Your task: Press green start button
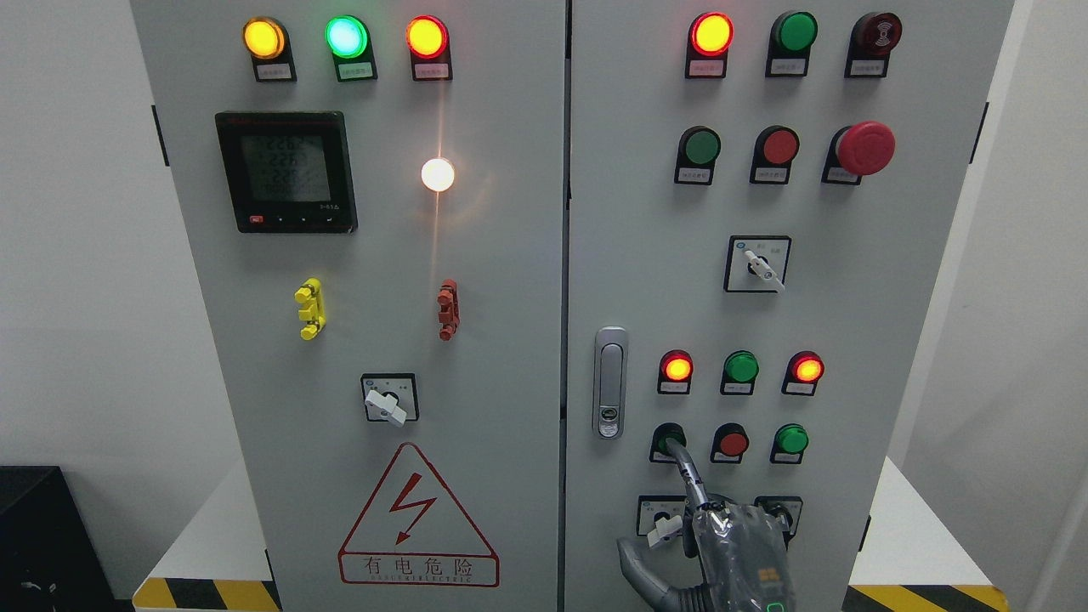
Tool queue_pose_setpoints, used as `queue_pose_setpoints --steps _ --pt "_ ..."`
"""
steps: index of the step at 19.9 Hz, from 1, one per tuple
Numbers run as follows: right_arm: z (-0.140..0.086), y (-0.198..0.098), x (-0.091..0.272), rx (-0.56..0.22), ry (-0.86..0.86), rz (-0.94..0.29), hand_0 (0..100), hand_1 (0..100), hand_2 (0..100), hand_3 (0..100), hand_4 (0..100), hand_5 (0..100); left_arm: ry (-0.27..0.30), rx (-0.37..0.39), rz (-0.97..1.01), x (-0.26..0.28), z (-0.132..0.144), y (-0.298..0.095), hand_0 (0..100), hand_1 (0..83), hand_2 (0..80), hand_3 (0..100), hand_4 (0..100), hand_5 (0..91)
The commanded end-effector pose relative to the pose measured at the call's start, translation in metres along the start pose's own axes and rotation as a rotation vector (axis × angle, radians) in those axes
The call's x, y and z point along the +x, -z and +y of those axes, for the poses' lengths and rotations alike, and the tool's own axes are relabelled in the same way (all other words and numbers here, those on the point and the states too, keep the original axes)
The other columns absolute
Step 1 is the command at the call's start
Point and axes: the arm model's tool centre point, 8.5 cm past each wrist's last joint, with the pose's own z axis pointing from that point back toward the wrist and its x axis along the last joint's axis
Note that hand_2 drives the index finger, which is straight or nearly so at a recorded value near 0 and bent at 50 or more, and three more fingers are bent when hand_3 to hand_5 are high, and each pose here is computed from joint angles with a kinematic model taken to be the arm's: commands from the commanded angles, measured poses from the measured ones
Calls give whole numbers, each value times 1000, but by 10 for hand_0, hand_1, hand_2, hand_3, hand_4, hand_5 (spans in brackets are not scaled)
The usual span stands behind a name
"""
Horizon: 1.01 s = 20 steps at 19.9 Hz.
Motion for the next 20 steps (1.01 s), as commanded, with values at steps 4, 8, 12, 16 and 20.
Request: queue_pose_setpoints --steps 4,8,12,16,20 --pt "-30 -21 12 -102 149 -19 302 283 0 864 785 781 0 -5 -50 24 -2 1 120 556 0 0 0 0" --pt "-33 -37 13 -121 336 13 186 257 0 544 599 590 0 -5 -50 24 -2 1 120 556 0 0 0 0" --pt "-35 -45 12 -117 456 36 0 252 0 285 349 385 0 -5 -50 24 -2 1 120 556 0 0 0 0" --pt "-35 -45 14 -79 552 31 0 205 0 128 118 166 0 -5 -50 24 -2 1 120 556 0 0 0 0" --pt "-35 -45 16 -44 632 22 0 168 0 0 0 0 0 -5 -50 24 -2 1 120 556 0 0 0 0"
